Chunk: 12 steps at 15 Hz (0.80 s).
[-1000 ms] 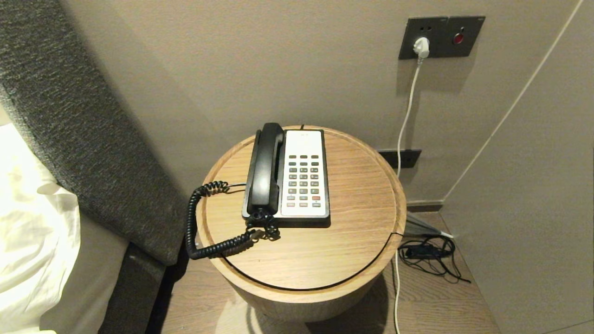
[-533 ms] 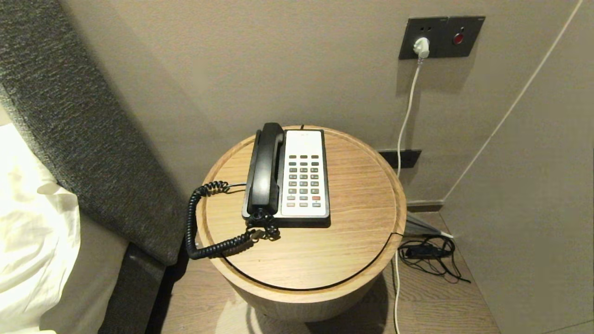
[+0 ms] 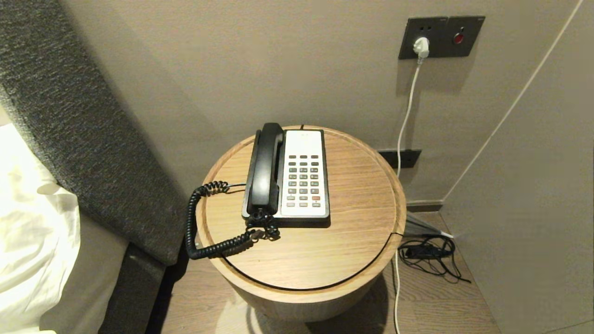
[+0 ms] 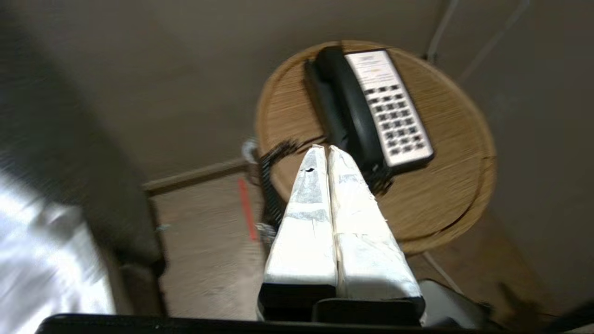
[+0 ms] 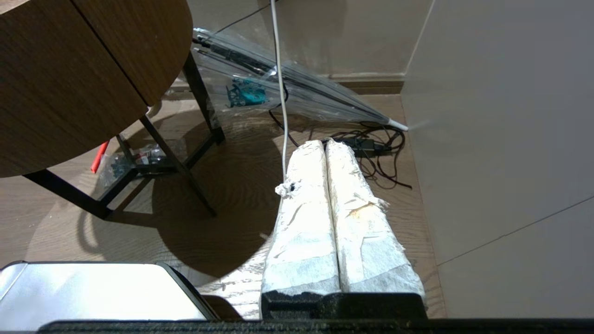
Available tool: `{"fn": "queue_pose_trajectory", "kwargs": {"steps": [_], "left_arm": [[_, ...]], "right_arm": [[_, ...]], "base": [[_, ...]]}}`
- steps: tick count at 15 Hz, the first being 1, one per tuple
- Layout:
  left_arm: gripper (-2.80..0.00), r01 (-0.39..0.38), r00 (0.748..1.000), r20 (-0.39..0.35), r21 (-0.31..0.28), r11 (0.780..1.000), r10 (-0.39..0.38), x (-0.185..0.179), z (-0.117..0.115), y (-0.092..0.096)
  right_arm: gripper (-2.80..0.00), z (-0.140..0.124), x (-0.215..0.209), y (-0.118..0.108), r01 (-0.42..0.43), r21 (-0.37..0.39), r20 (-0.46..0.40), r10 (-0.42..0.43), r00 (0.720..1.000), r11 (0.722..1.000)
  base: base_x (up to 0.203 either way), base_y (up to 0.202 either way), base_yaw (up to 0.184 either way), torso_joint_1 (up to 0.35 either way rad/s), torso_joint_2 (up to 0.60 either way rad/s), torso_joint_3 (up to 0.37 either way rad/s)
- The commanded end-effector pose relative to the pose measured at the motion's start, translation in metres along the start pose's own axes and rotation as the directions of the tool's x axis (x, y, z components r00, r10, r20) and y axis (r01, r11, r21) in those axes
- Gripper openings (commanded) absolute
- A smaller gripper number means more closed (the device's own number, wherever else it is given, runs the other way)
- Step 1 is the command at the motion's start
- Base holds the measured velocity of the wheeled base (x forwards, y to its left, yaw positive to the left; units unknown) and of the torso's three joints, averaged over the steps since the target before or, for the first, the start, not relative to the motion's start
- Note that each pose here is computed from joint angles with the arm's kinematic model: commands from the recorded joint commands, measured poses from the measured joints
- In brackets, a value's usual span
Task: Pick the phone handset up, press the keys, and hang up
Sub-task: Pick up the desk phone handset
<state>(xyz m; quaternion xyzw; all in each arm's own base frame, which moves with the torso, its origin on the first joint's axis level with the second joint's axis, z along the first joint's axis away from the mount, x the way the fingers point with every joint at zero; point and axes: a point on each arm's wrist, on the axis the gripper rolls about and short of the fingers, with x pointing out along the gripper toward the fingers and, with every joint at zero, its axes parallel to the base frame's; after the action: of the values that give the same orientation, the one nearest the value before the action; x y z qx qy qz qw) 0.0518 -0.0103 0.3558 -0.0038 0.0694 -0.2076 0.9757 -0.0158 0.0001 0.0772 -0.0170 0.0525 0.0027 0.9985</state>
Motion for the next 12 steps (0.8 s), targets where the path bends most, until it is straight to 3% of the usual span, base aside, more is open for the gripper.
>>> {"fn": "queue_pose_trajectory", "kwargs": {"steps": [1,3,4,5,7,9,12], "left_arm": [[-2.8,0.08,0.982,-0.163,-0.086,0.993,-0.093,0.104,0.025,0.03],[-2.8,0.189,0.955,-0.196,-0.185,0.964,-0.224,0.156,0.041,0.017],[-2.8,0.232,0.927,-0.242,-0.231,0.945,-0.286,0.177,0.039,0.002],[-2.8,0.236,0.901,-0.307,-0.246,0.94,-0.306,0.196,0.034,-0.014],[-2.8,0.134,0.884,-0.429,-0.145,0.98,-0.185,0.223,0.019,-0.043],[-2.8,0.151,0.859,-0.486,-0.058,0.987,-0.16,0.238,0.007,-0.069],[-2.8,0.075,0.857,-0.513,0.038,0.996,-0.045,0.249,-0.001,-0.072]], "right_arm": [[-2.8,0.0,0.0,0.0,-0.003,-0.001,-0.004,0.003,1.0,1.0],[-2.8,0.0,0.0,0.0,-0.003,-0.001,-0.004,0.003,1.0,1.0],[-2.8,0.0,0.0,0.0,-0.003,-0.001,-0.004,0.003,1.0,1.0],[-2.8,0.0,0.0,0.0,-0.003,-0.001,-0.004,0.003,1.0,1.0],[-2.8,0.0,0.0,0.0,-0.003,-0.001,-0.004,0.003,1.0,1.0],[-2.8,0.0,0.0,0.0,-0.001,-0.001,-0.004,0.001,1.0,1.0],[-2.8,0.0,0.0,0.0,-0.001,-0.001,-0.002,0.001,1.0,1.0]], "base": [[0.0,0.0,0.0,0.0,0.0,0.0],[0.0,0.0,0.0,0.0,0.0,0.0],[0.0,0.0,0.0,0.0,0.0,0.0],[0.0,0.0,0.0,0.0,0.0,0.0],[0.0,0.0,0.0,0.0,0.0,0.0],[0.0,0.0,0.0,0.0,0.0,0.0],[0.0,0.0,0.0,0.0,0.0,0.0]]}}
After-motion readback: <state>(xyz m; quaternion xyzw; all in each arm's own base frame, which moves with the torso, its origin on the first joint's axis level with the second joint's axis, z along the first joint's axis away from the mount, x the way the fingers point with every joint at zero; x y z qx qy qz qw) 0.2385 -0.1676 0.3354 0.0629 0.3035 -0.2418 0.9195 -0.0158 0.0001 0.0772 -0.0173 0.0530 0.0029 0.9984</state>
